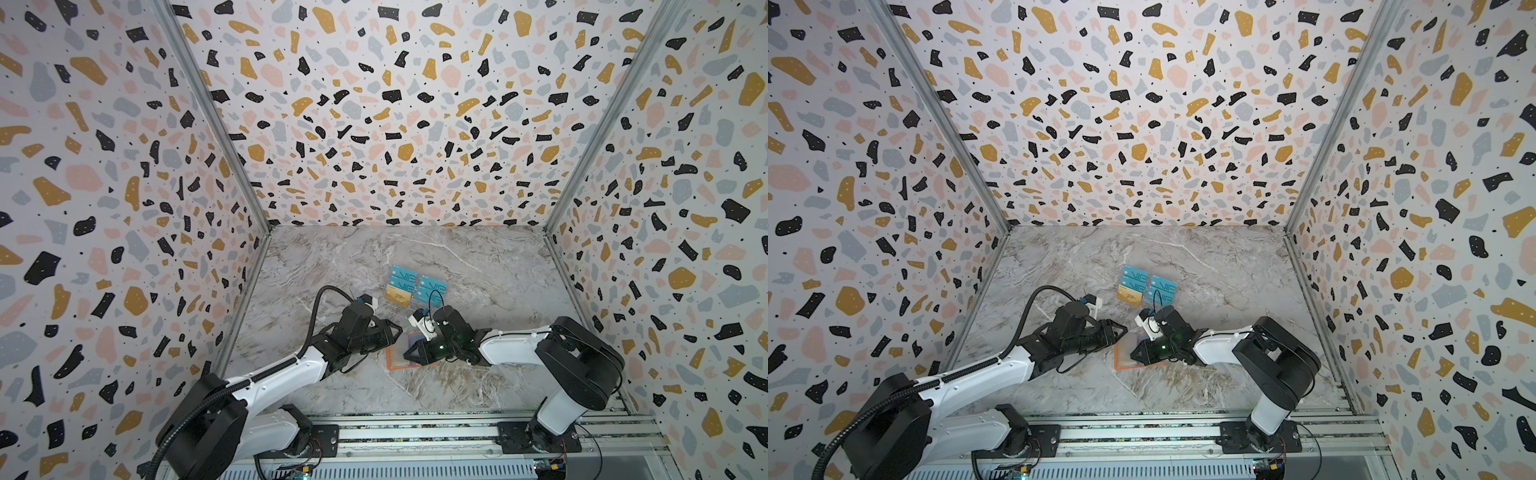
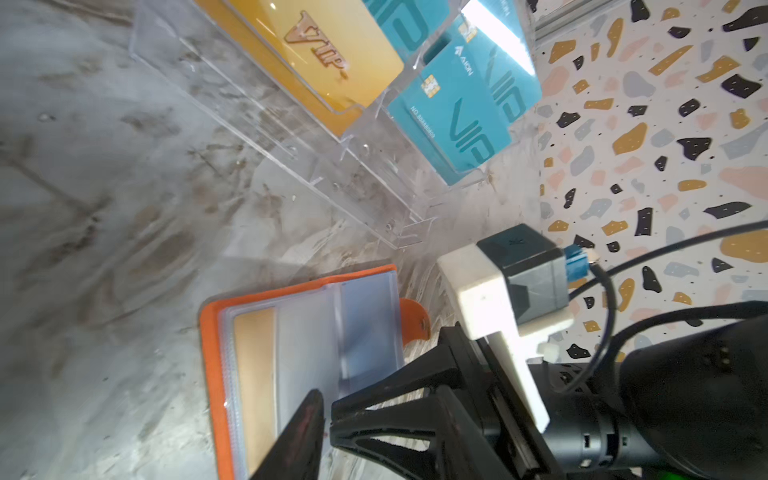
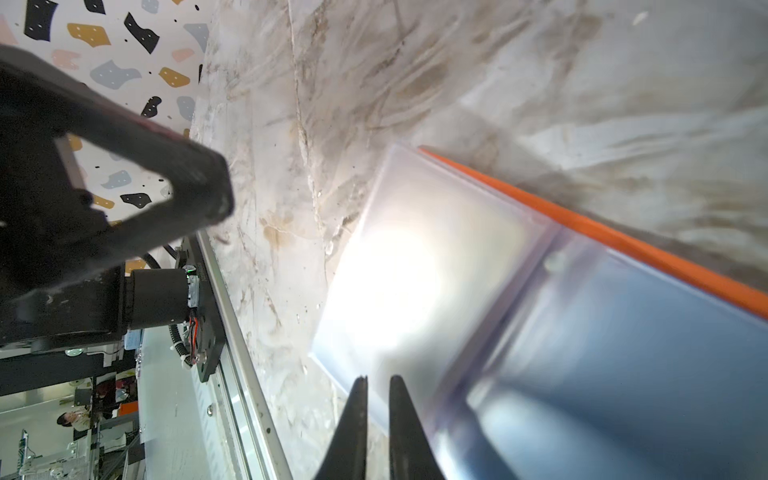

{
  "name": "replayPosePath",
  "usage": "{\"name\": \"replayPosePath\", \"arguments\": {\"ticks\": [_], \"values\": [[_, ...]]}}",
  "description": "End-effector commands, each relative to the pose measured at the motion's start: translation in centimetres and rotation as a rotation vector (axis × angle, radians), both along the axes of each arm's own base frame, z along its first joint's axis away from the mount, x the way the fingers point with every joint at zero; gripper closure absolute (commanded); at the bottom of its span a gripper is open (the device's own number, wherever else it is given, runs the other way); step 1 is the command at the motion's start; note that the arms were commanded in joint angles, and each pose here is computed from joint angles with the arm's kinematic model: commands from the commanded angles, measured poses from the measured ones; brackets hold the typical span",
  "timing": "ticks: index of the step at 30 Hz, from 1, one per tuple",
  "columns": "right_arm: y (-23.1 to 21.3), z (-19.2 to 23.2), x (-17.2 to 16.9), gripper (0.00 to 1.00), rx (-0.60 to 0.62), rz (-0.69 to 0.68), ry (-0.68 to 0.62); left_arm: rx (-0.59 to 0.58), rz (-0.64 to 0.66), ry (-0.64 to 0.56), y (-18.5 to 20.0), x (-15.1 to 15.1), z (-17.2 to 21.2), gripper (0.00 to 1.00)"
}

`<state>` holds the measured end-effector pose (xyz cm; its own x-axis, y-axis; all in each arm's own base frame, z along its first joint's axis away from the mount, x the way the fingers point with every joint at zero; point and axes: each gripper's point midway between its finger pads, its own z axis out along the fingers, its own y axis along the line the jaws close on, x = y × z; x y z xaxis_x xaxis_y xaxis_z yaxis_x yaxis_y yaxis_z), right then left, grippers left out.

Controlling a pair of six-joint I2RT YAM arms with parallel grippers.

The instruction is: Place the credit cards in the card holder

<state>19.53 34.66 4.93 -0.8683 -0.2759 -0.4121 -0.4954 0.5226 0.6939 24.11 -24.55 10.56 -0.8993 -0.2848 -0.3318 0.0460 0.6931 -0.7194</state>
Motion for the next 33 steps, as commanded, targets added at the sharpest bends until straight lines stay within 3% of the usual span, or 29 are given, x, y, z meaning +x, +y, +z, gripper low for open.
{"name": "replayPosePath", "arguments": {"ticks": [1,7,13,18,33], "values": [[0.7,0.2,0.5,0.86,-0.003,0.001,-0.014,0.018,-0.009,0.007,0.3,-0.3,-0.6,0.61],[0.8,-0.3,0.8,0.87,-0.014,-0.025,0.006,-0.028,-0.017,0.055,-0.9,-0.6,-2.5,0.67],[1.0,1.4,1.4,0.86,0.056,-0.061,0.001,-0.106,0.004,0.076,-1.7,-0.7,-3.9,0.69],[1.0,4.1,2.6,0.86,0.084,-0.067,-0.058,-0.065,-0.007,0.129,-1.4,-1.4,-6.3,0.7],[2.6,10.1,14.7,0.76,-0.089,-0.045,-0.393,0.094,-0.047,0.154,0.4,-2.0,-9.3,0.7]]}}
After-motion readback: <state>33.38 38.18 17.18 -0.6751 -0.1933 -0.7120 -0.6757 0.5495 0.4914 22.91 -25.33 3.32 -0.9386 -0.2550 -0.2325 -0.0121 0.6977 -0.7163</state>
